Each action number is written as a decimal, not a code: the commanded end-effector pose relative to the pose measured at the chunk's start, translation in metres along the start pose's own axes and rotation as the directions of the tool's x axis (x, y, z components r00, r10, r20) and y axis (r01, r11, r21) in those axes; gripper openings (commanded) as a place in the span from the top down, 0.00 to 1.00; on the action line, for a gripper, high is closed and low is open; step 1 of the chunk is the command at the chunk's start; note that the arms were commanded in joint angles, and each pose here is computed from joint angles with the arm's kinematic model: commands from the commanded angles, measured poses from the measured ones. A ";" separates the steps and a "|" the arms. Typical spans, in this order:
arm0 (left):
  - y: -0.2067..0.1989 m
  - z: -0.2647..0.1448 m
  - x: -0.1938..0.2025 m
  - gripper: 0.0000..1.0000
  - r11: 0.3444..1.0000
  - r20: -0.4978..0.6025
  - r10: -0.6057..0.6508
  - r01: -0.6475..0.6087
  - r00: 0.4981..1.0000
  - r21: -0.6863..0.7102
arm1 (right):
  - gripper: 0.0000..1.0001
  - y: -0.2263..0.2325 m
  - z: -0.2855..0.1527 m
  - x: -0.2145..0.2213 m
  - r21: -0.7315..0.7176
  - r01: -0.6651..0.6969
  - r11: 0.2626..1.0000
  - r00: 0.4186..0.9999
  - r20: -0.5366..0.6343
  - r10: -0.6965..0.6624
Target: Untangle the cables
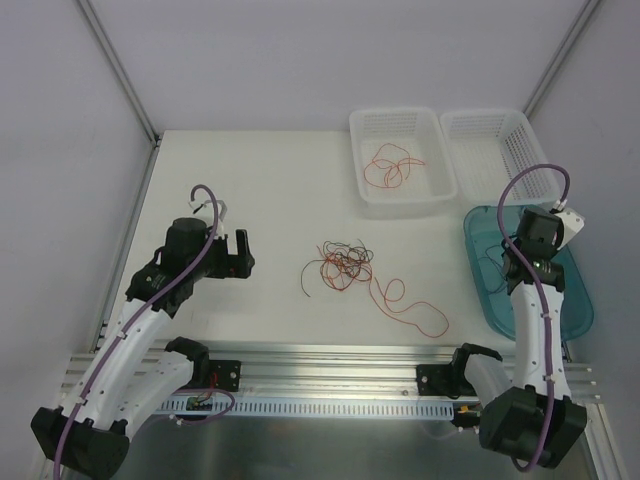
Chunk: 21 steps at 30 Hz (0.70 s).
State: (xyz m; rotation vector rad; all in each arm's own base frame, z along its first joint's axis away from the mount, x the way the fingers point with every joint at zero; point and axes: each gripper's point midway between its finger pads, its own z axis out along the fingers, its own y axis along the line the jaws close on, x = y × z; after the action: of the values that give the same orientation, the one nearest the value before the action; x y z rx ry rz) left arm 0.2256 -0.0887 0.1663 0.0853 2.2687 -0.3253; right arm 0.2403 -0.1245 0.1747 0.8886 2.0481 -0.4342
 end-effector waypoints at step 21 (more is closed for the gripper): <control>0.005 0.010 0.004 0.01 1.000 -0.029 0.008 -0.008 1.000 -0.024 | 0.05 0.174 -0.122 0.075 -0.823 0.130 0.553 0.936 -0.083 -0.343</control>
State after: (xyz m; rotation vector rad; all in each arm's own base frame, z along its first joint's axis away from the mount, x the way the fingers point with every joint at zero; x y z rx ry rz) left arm 0.2273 -0.0893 0.1569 0.0864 2.3104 -0.3140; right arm 0.2676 0.0506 0.1865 0.2611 2.2301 0.3722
